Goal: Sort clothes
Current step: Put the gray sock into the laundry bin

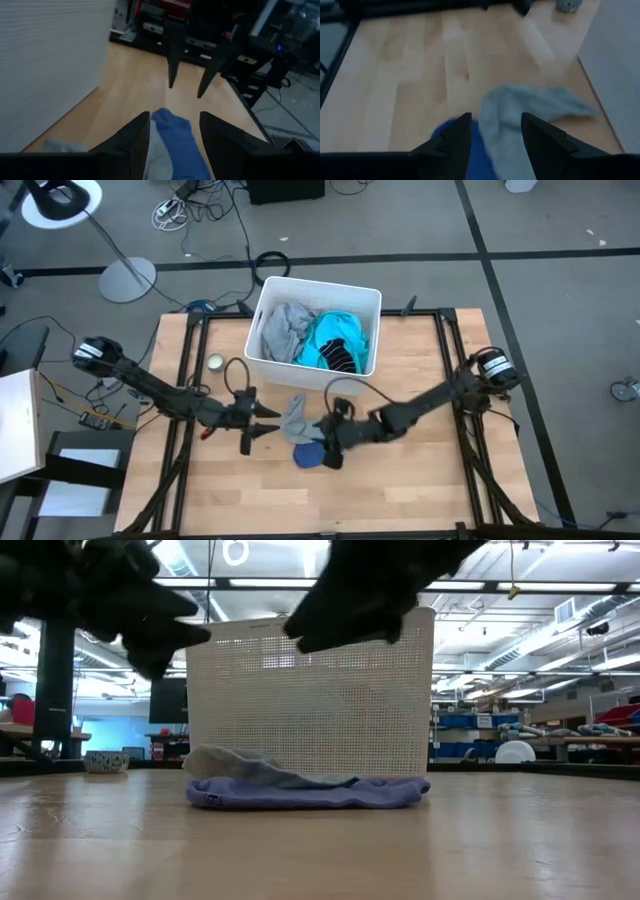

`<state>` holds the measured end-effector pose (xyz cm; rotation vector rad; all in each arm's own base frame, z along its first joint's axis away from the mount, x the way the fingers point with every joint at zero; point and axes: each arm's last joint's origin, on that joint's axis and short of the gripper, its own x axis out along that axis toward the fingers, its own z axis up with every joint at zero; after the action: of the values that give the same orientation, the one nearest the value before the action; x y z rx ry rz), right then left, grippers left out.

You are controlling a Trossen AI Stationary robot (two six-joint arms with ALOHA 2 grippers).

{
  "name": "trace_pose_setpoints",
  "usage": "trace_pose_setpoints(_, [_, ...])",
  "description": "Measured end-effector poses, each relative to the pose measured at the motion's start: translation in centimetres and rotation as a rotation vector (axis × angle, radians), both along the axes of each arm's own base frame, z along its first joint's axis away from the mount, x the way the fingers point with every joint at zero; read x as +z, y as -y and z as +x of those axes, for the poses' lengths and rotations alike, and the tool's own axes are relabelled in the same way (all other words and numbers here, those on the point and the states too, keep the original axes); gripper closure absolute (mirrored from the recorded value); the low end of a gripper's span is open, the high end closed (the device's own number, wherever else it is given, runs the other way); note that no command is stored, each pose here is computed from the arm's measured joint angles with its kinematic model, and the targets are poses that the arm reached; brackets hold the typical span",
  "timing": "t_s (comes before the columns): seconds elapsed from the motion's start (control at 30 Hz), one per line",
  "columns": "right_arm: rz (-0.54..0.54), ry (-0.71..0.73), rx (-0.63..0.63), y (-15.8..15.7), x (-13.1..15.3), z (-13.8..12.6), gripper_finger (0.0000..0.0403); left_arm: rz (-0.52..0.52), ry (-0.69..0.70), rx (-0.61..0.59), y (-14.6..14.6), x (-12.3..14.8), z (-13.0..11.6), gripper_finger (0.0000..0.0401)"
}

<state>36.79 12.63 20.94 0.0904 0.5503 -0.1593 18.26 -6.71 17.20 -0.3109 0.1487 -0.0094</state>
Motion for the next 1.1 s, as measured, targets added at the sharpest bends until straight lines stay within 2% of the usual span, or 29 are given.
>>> trace_pose_setpoints(0.1, [0.023,0.034,0.011,2.1,-0.4,1.5,0.0232,-0.029,0.016,0.027,-0.6,-1.2,-1.2,0.0224])
trace_pose_setpoints(0.23, [0.067,0.014,0.056,3.5,-3.1,3.1,0.0232,-0.061,0.022,0.049,-1.1,-2.4,-2.2,0.0224])
trace_pose_setpoints(0.37, [0.120,-0.060,0.105,3.6,-5.7,3.6,0.0231,-0.065,0.014,0.050,-1.1,-2.7,-2.4,0.0224])
trace_pose_setpoints(0.6, [0.087,-0.157,0.091,3.4,-9.5,3.8,0.0231,-0.058,0.021,0.049,-1.1,-2.6,-2.4,0.0224])
trace_pose_setpoints(0.67, [0.086,-0.147,0.080,3.5,-10.3,4.1,0.0233,-0.059,0.023,0.049,-1.1,-2.6,-2.4,0.0224])
trace_pose_setpoints(0.77, [0.127,-0.134,0.039,3.8,-10.9,4.4,0.0269,-0.063,0.027,0.049,-1.1,-2.5,-2.4,0.0224])
trace_pose_setpoints(0.87, [0.113,-0.140,0.058,3.9,-10.1,4.1,0.0365,-0.082,0.028,0.051,-1.1,-2.5,-2.4,0.0224])
trace_pose_setpoints(0.9, [0.088,-0.144,0.080,3.9,-9.4,3.9,0.0382,-0.087,0.028,0.052,-1.1,-2.5,-2.4,0.0224])
trace_pose_setpoints(1.1, [0.012,0.046,0.102,3.9,-0.9,2.6,0.0397,-0.092,0.028,0.055,-1.1,-2.5,-2.4,0.0224])
